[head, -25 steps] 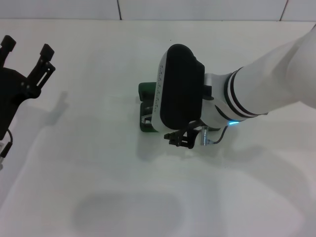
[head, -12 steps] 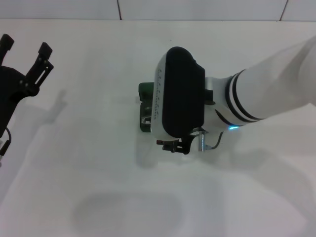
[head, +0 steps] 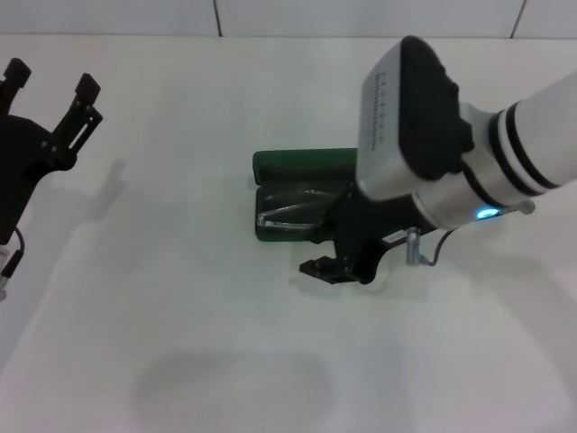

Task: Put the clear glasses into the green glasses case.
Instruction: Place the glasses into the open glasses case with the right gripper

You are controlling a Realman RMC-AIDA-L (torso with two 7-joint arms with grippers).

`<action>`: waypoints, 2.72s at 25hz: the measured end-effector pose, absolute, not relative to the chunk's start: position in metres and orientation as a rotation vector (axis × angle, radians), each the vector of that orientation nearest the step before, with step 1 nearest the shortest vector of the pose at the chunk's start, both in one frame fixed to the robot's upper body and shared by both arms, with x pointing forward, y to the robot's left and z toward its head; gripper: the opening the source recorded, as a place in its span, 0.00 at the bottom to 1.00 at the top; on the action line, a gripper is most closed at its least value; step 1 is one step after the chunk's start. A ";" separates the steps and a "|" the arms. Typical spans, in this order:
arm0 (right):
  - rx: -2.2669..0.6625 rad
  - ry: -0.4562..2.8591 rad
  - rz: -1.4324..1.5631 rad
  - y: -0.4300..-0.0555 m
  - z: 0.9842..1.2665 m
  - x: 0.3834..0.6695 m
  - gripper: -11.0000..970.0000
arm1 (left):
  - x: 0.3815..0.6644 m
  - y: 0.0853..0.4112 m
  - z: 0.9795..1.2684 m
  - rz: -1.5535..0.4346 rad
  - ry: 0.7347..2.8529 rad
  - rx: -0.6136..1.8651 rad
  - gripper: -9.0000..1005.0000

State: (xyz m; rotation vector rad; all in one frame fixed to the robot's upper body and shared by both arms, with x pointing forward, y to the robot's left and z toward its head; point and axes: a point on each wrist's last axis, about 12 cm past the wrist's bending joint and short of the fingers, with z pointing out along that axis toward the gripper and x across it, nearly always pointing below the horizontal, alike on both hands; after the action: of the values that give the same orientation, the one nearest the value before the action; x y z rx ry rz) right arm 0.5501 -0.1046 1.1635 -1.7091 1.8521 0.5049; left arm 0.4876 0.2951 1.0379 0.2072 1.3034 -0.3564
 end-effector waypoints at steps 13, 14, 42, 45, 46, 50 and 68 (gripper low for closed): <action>-1.608 1.972 0.693 -0.120 1.135 0.588 0.41 | 0.500 0.287 1.040 -0.377 1.319 0.226 0.88; -1.611 1.977 0.690 -0.119 1.134 0.589 0.41 | 0.501 0.287 1.040 -0.378 1.319 0.226 0.88; -1.631 1.934 0.646 -0.125 1.143 0.583 0.43 | 0.500 0.285 1.040 -0.385 1.317 0.224 0.88; -1.621 1.935 0.619 -0.127 1.142 0.585 0.43 | 0.500 0.284 1.039 -0.387 1.319 0.222 0.88; -1.617 1.945 0.608 -0.127 1.140 0.587 0.43 | 0.500 0.284 1.039 -0.387 1.319 0.222 0.88; -1.616 1.978 0.594 -0.127 1.133 0.592 0.43 | 0.500 0.284 1.040 -0.393 1.318 0.222 0.88; -1.691 2.043 0.593 -0.116 1.122 0.595 0.44 | 0.503 0.283 1.041 -0.402 1.316 0.223 0.88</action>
State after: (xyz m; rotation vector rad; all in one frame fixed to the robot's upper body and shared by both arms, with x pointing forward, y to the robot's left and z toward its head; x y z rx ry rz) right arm 0.5955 -0.1156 1.1218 -1.6906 2.0428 0.5932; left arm 0.5027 0.2830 1.0410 0.2227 1.3159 -0.4020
